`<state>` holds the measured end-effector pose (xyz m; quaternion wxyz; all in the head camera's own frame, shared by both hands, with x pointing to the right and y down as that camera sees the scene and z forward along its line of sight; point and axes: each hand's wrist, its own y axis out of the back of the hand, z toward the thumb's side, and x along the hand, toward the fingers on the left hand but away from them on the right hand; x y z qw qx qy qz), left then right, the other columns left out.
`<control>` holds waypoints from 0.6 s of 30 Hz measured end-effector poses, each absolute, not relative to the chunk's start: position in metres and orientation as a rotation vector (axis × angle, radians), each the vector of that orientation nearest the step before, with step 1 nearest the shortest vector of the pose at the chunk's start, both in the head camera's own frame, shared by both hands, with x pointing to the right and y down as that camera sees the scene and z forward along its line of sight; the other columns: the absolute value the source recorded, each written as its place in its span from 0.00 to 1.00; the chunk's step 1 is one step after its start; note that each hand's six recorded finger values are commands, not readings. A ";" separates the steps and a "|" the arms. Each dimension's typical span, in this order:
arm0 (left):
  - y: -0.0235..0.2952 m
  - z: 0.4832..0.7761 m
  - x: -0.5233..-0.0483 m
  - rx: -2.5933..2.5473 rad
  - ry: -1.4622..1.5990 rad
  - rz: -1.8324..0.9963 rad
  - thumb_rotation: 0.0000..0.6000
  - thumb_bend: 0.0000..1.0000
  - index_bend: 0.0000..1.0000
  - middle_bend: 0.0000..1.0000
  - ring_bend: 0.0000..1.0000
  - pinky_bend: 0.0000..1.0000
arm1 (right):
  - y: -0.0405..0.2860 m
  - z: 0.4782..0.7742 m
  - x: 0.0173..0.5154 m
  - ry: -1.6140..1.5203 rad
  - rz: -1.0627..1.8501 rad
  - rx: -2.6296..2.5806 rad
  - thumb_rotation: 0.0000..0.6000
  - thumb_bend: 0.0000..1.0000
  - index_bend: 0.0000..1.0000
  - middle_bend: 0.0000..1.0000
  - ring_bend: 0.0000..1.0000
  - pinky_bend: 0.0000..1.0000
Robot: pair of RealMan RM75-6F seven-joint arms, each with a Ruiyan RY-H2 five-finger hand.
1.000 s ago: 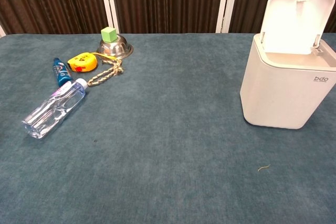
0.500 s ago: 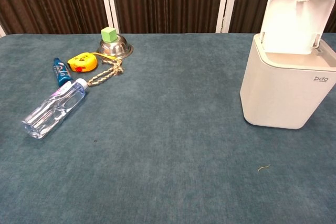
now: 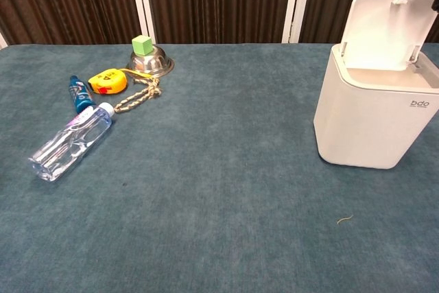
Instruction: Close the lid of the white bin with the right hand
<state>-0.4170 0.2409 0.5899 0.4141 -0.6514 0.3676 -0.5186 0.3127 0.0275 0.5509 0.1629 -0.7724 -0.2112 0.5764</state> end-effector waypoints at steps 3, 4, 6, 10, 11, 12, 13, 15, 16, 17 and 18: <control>0.241 0.589 -0.417 -1.635 0.927 -1.300 1.00 0.46 0.06 0.00 0.00 0.07 | 0.033 0.548 0.315 -0.597 1.637 -2.200 0.82 1.00 0.27 1.00 1.00 1.00; 0.241 0.589 -0.417 -1.635 0.927 -1.299 1.00 0.46 0.06 0.00 0.00 0.07 | 0.035 0.547 0.316 -0.588 1.636 -2.197 0.82 1.00 0.27 1.00 1.00 1.00; 0.241 0.590 -0.416 -1.637 0.924 -1.297 1.00 0.46 0.06 0.00 0.00 0.07 | 0.040 0.546 0.317 -0.566 1.637 -2.191 0.82 1.00 0.27 1.00 1.00 1.00; 0.242 0.590 -0.413 -1.642 0.920 -1.290 1.00 0.46 0.06 0.00 0.00 0.07 | 0.054 0.543 0.320 -0.510 1.629 -2.176 0.82 1.00 0.28 1.00 1.00 1.00; 0.241 0.590 -0.413 -1.643 0.920 -1.287 1.00 0.46 0.06 0.00 0.00 0.07 | 0.057 0.542 0.320 -0.498 1.625 -2.173 0.82 1.00 0.27 1.00 1.00 1.00; 0.241 0.590 -0.412 -1.643 0.919 -1.285 1.00 0.46 0.06 0.00 0.00 0.07 | 0.060 0.542 0.321 -0.487 1.622 -2.171 0.82 1.00 0.27 1.00 1.00 1.00; 0.241 0.590 -0.412 -1.644 0.919 -1.284 1.00 0.46 0.06 0.00 0.00 0.07 | 0.064 0.541 0.321 -0.470 1.618 -2.167 0.82 1.00 0.27 1.00 1.00 1.00; 0.241 0.590 -0.412 -1.644 0.919 -1.283 1.00 0.46 0.06 0.00 0.00 0.07 | 0.069 0.540 0.322 -0.448 1.615 -2.163 0.83 1.00 0.27 1.00 1.00 1.00; 0.242 0.590 -0.412 -1.645 0.919 -1.282 1.00 0.46 0.06 0.00 0.00 0.07 | 0.072 0.539 0.323 -0.438 1.615 -2.161 0.82 1.00 0.27 1.00 1.00 1.00; 0.242 0.590 -0.412 -1.645 0.919 -1.281 1.00 0.46 0.06 0.00 0.00 0.07 | 0.074 0.539 0.323 -0.430 1.615 -2.161 0.82 1.00 0.26 1.00 1.00 1.00; 0.241 0.590 -0.411 -1.646 0.920 -1.279 1.00 0.46 0.06 0.00 0.00 0.07 | 0.077 0.540 0.323 -0.417 1.615 -2.161 0.82 1.00 0.26 1.00 1.00 1.00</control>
